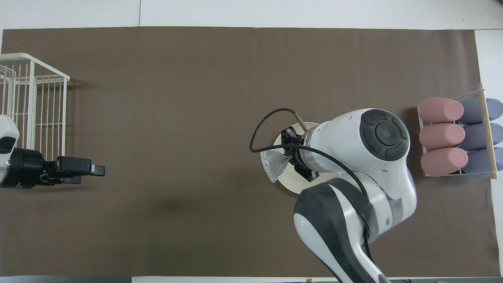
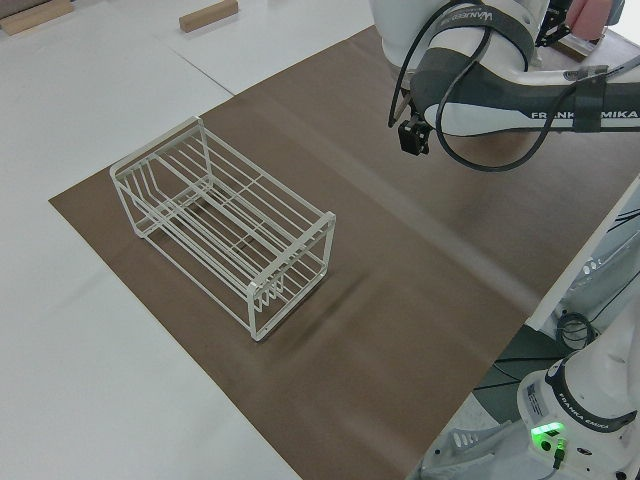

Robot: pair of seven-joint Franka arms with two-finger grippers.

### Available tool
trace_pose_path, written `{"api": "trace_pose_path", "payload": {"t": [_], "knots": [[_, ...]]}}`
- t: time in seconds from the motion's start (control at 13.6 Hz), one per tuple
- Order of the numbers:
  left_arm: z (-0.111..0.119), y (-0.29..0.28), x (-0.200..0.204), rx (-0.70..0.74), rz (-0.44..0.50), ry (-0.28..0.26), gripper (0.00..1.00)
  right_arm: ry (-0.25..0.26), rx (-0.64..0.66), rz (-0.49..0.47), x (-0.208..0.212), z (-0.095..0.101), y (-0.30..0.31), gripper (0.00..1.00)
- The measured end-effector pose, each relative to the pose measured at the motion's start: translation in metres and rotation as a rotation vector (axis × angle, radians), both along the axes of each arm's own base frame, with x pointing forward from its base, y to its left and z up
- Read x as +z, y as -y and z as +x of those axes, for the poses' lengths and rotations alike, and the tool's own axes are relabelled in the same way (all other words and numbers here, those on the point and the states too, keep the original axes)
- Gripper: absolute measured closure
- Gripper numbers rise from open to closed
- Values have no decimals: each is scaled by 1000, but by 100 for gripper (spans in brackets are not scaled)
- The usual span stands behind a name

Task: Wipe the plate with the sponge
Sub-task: 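Rub the scrubber around the plate surface with the right gripper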

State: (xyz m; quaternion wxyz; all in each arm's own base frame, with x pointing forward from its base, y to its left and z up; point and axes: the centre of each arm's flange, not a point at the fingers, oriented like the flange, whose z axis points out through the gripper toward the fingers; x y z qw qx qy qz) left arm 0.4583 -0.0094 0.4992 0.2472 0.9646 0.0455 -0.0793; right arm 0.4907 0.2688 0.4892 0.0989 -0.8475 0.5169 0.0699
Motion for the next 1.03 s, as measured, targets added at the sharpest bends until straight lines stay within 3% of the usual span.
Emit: {"api": "trace_pose_path", "payload": {"t": [0.15, 0.29, 0.59, 1.03], "knots": [[0, 1, 1, 6, -6, 0, 0, -12, -39, -16, 51, -15, 5, 90], [3, 8, 6, 43, -95, 6, 0, -5, -88, -65, 72, -24, 7, 90], [7, 25, 19, 111, -308, 5, 0, -7, -127, -70, 83, -38, -29, 90], [0, 75, 26, 121, -581, -66, 0, -12, -148, -70, 83, -39, -37, 90]]}}
